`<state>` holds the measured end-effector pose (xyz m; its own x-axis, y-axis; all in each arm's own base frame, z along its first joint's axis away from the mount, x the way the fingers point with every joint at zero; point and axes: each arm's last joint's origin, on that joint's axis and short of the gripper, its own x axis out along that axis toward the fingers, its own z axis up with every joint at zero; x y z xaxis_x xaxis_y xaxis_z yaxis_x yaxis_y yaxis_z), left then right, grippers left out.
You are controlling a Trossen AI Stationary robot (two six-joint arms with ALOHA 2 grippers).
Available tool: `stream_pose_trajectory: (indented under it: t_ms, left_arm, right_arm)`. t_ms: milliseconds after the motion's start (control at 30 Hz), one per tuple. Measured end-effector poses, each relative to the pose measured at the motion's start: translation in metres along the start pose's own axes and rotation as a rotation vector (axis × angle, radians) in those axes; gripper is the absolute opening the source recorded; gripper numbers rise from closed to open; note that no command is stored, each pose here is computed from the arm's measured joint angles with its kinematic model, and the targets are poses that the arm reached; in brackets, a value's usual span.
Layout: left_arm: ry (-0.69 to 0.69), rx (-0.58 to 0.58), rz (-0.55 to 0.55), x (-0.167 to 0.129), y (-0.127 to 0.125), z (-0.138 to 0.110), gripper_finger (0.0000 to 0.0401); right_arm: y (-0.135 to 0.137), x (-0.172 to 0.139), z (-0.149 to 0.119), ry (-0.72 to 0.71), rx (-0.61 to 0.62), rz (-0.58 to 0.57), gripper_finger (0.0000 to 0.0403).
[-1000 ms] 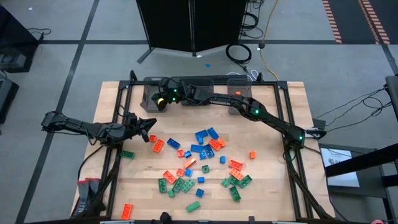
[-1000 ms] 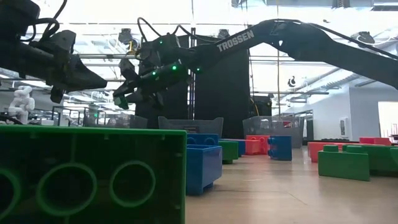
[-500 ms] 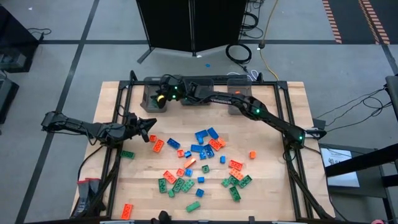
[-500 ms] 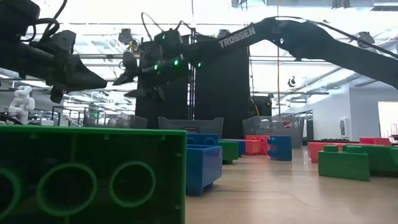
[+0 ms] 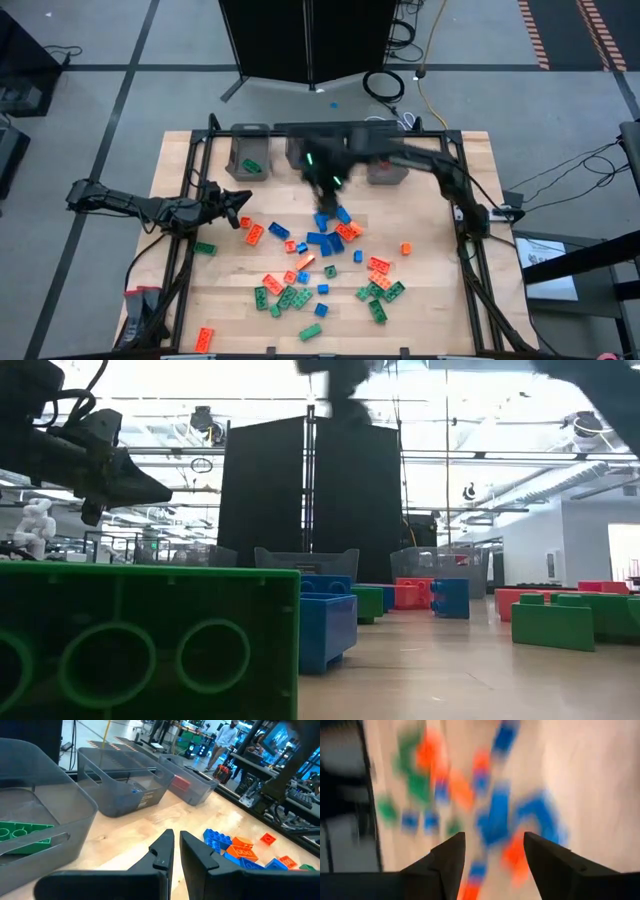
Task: Sort blocks
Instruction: Put the green game piece into the left black bin
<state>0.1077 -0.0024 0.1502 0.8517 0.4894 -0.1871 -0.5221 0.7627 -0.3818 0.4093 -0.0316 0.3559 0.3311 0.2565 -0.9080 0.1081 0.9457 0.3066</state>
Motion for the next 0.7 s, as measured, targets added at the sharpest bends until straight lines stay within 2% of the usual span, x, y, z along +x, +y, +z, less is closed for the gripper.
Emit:
stream_pose_trajectory:
  t_ms: [67,167,233,333,400,500,700]
  left_arm:
    - [0.0,0.0,0.0,0.0,0.0,0.0,0.0033]
    - [0.001,0.0,-0.001,0.0,0.0,0.0,0.0033]
    - [0.006,0.001,-0.009,0.0,0.0,0.0,0.0033]
    - [0.019,0.006,-0.016,0.001,-0.001,-0.001,0.0033]
    - [0.027,0.006,-0.025,0.001,-0.001,-0.002,0.0033]
    - [0.05,0.009,-0.041,0.001,-0.001,-0.003,0.0033]
    - [0.083,0.016,-0.074,0.002,-0.003,-0.005,0.0033]
  right_arm:
    - [0.039,0.0,-0.02,0.093,-0.017,-0.044,0.0196]
    - [0.099,-0.002,-0.044,0.035,-0.053,-0.039,0.0196]
    - [0.127,0.001,-0.06,0.001,-0.026,-0.104,0.0196]
    - [0.15,0.011,-0.092,0.013,0.113,-0.338,0.0196]
    - [0.164,0.027,-0.105,-0.031,0.24,-0.406,0.0196]
    - [0.182,0.054,-0.126,-0.022,0.418,-0.424,0.0196]
    - [0.214,0.109,-0.166,-0.028,0.714,-0.342,0.0196]
